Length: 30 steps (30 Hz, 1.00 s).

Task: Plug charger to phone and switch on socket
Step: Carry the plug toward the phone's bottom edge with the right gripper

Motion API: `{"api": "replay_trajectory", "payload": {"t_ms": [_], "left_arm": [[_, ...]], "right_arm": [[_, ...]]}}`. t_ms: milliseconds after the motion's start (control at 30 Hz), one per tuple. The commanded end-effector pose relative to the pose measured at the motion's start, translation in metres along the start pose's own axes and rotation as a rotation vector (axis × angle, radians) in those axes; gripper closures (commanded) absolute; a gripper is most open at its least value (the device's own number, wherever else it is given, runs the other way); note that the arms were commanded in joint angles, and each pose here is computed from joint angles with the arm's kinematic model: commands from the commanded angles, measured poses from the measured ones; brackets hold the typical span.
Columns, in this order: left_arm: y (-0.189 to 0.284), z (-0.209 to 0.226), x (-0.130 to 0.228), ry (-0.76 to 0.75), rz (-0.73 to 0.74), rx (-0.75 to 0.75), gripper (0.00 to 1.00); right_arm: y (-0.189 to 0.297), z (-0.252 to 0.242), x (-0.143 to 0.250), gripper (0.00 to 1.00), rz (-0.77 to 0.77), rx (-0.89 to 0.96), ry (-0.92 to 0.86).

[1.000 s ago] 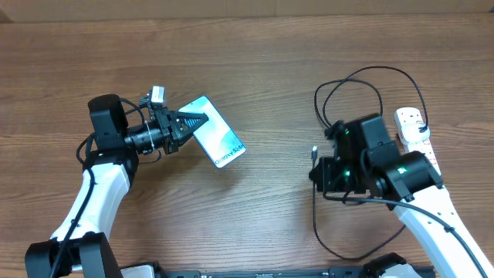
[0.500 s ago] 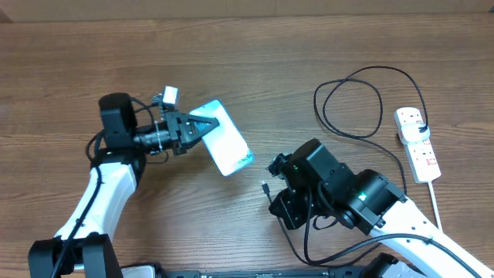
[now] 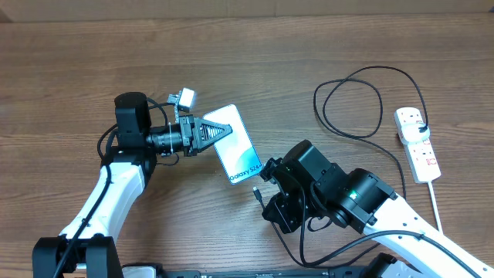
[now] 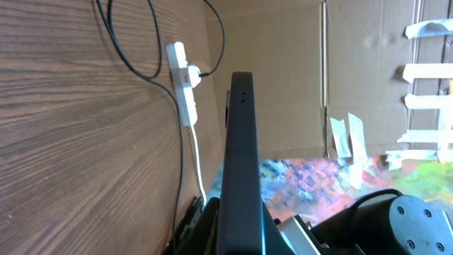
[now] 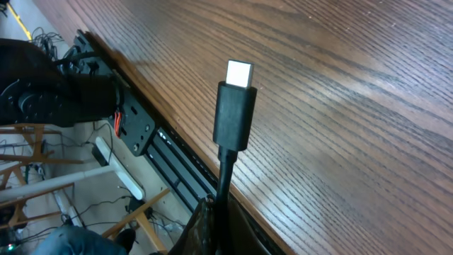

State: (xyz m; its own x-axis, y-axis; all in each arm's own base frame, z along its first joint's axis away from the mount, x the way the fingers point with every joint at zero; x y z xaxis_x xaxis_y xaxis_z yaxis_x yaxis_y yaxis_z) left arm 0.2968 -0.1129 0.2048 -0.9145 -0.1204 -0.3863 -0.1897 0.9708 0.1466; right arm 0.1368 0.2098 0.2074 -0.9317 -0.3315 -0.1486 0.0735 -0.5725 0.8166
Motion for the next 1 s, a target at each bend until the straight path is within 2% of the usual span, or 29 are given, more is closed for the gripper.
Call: {"api": "replay_trajectory", "payload": {"t_ms": [0, 467, 667, 833, 967], "left_arm": [[0.001, 0.002, -0.005, -0.019, -0.028, -0.038, 0.96], [0.002, 0.011, -0.01, 0.115, -0.086, -0.111, 0.96], [0.0, 0.012, -0.01, 0.105, -0.084, -0.115, 0.96], [-0.013, 0.026, -0.01, 0.094, -0.043, -0.081, 0.96], [-0.025, 0.039, -0.013, 0.128, 0.045, 0.037, 0.96]], "right_arm": [[0.001, 0.005, 0.001, 0.96, 0.005, -0.027, 0.015], [0.002, 0.017, -0.018, 0.96, -0.086, -0.097, -0.112], [0.002, 0.017, -0.018, 0.96, -0.087, -0.094, -0.113], [0.002, 0.016, -0.018, 0.96, -0.084, -0.092, -0.115], [0.002, 0.015, -0.017, 0.96, -0.08, -0.089, -0.118]]}}
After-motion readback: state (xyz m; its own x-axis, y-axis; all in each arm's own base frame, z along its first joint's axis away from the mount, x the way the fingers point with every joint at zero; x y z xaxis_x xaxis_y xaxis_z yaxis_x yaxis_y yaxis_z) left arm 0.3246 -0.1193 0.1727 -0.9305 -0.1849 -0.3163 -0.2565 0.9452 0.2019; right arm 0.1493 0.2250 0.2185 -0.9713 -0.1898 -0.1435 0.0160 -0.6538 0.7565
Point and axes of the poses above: each gripper's point midway between its finger pads, its own y axis back along the fingers, its own z axis along the line the jaws close on, x = y × z, the point moved 6 cm from there along y, back along the fingers, and after that the axes turned 14 degrees about -y, right-handed, at the moved point
